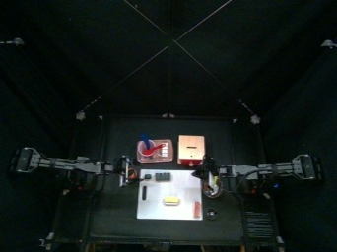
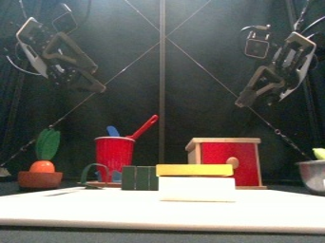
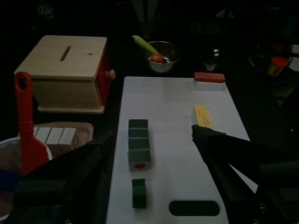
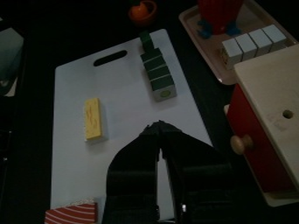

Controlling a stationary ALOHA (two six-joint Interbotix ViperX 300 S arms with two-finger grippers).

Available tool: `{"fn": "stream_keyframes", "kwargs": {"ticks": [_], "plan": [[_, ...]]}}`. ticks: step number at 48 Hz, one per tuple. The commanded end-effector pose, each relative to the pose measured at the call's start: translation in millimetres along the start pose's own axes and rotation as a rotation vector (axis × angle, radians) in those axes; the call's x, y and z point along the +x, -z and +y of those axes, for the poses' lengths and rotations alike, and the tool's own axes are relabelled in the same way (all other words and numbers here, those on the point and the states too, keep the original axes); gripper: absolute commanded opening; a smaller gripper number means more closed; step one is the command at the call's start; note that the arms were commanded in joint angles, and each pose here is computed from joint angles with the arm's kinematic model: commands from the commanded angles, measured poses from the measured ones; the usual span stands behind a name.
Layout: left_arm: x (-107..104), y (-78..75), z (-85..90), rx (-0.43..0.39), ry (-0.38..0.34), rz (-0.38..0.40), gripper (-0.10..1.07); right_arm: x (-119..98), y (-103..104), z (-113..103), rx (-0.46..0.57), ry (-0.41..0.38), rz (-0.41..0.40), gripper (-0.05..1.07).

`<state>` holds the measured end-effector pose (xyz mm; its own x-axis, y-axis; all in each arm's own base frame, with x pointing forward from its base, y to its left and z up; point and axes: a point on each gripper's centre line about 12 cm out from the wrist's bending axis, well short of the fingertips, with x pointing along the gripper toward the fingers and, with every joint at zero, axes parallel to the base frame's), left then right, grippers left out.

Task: Place egg sushi into bowl

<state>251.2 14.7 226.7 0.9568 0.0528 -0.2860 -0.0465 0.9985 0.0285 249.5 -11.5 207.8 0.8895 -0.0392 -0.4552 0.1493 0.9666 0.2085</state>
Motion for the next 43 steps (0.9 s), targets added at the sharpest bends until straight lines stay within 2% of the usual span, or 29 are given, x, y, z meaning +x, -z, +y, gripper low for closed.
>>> {"fn": "stream_keyframes", "kwargs": {"ticks": [1,21,31,38,43], "plan": [[0.0,-4.9,1.6,0.004,-0.005,-0.017,1.03,-0.8,-6.0,3.2,-0.021,-0.013,-0.024,0.27],[-0.6,-4.9,3.1,0.003,-0.011,-0.018,1.03,2.8,-13.5,15.3,-0.047,-0.048,-0.024,0.28],[-0.7,-4.0,5.8,0.0,-0.022,-0.015,1.03,23.4,-17.4,24.7,0.004,-0.058,0.025,0.29],[-0.7,-4.0,5.7,0.004,-0.021,-0.015,1.03,44.7,-21.1,35.6,0.019,-0.072,0.059,0.39],[-1.0,-2.0,6.7,0.019,-0.023,-0.01,1.03,65.1,-22.0,47.1,0.006,-0.086,0.095,0.57]]}}
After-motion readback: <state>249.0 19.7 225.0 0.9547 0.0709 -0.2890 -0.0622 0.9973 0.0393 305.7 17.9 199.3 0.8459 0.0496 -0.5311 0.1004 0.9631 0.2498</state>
